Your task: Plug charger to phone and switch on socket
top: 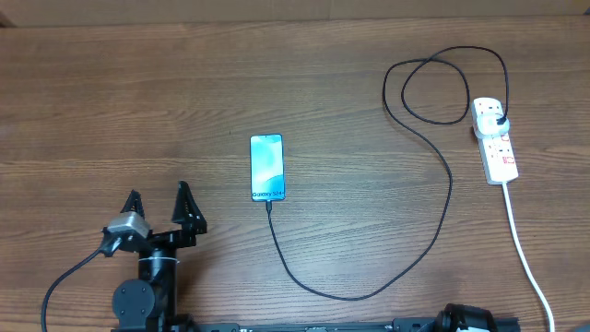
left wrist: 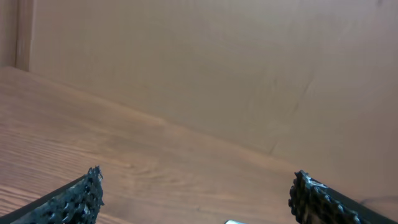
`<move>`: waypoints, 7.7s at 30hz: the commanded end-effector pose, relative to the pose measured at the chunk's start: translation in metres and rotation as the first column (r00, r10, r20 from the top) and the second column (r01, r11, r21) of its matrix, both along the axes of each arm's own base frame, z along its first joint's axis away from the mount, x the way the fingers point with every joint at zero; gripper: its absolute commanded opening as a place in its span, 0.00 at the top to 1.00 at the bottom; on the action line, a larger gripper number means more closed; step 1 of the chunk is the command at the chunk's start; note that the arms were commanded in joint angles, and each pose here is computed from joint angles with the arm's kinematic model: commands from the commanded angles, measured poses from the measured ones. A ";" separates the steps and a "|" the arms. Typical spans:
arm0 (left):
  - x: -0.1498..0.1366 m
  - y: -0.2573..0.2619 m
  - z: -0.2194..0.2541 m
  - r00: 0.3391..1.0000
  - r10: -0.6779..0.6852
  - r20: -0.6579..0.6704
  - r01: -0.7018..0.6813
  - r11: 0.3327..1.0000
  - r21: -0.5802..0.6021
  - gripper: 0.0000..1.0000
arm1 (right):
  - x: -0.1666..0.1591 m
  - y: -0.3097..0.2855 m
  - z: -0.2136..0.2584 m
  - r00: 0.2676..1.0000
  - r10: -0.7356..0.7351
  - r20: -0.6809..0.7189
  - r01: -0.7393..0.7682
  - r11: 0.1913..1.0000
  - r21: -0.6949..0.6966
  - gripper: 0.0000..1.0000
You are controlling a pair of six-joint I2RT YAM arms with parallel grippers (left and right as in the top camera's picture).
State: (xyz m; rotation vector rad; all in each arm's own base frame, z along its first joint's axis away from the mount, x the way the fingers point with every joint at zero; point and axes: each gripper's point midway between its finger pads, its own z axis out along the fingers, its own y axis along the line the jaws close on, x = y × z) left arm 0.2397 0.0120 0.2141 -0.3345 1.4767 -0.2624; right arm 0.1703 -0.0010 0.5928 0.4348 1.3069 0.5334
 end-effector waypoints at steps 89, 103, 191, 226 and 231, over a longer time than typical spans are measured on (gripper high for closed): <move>0.006 -0.014 -0.057 0.987 -0.071 -0.145 0.102 0.971 0.218 0.00 | -0.372 -0.019 -0.031 0.725 -0.095 0.682 0.034 0.994 0.103 0.96; 0.006 -0.014 -0.057 0.987 -0.070 -0.145 0.100 0.971 0.218 0.00 | -0.414 -0.057 -0.039 0.617 -0.289 0.732 0.101 0.952 0.290 0.00; 0.006 -0.014 -0.057 0.987 -0.070 -0.146 0.101 0.971 0.218 0.01 | 0.067 -0.036 -0.429 0.945 -0.132 -0.300 0.246 0.891 0.381 0.00; 0.006 -0.014 -0.057 0.987 -0.070 -0.146 0.101 0.971 0.218 0.01 | 0.074 -0.024 -0.405 0.978 -0.133 -0.161 0.145 0.987 0.065 0.00; 0.006 -0.014 -0.057 0.987 -0.070 -0.146 0.101 0.971 0.218 0.00 | 0.075 -0.017 -0.410 0.974 -0.131 -0.183 0.112 0.988 -0.111 0.00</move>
